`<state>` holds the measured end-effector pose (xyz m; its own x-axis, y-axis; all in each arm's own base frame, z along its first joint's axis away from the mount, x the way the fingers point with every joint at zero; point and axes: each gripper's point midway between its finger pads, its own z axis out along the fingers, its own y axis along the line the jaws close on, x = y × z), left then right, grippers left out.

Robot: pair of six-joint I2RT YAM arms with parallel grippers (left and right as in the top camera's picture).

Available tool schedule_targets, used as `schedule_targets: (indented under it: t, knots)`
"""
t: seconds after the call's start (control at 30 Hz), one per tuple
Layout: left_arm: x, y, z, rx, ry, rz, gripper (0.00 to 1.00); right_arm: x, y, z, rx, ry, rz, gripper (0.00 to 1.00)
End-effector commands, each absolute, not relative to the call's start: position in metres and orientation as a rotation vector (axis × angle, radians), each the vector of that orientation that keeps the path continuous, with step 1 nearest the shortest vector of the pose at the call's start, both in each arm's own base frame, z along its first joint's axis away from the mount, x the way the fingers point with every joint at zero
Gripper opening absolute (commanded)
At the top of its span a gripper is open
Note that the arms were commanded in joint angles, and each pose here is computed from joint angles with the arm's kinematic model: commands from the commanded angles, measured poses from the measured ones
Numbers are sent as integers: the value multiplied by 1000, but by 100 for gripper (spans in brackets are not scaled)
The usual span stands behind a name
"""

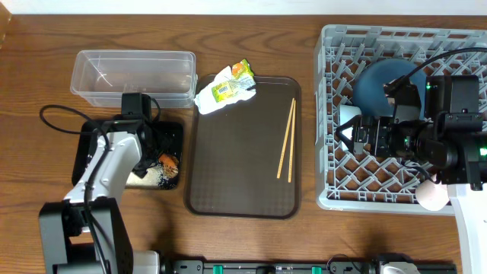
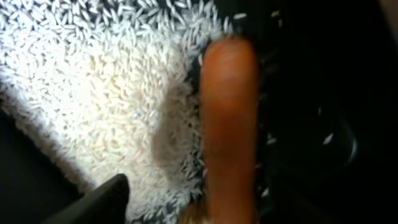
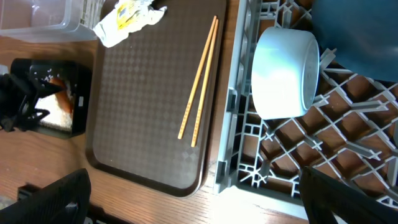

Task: Sort waste into correct bins and load items into the dishwasher rack
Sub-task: 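Drop the carrot onto the black tray with the left gripper, then grasp the yellow-green snack wrapper with the left gripper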

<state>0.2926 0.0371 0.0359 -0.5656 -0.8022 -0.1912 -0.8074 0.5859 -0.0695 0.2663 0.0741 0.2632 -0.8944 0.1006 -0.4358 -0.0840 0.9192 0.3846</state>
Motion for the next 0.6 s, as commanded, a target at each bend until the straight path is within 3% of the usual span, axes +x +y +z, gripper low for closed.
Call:
schedule_targets:
  t: [0.0,0.2,0.33,0.47,0.57]
  knots:
    - [310,37,71,-1249,2566,-22,77,267,76,265,-11,2614,554,99]
    - [334,10,132,-862,2557,-150,77,269,76,265,-16,2604,543,99]
    - [366,-52,172,-284,2478,-286,73,271,70,264,-3,2609,494,99]
    - [394,-117,191,215,2311,-260,71,272,64,262,11,2613,447,99]
    - [413,-148,186,375,2223,-235,71,271,64,261,12,2618,448,99]
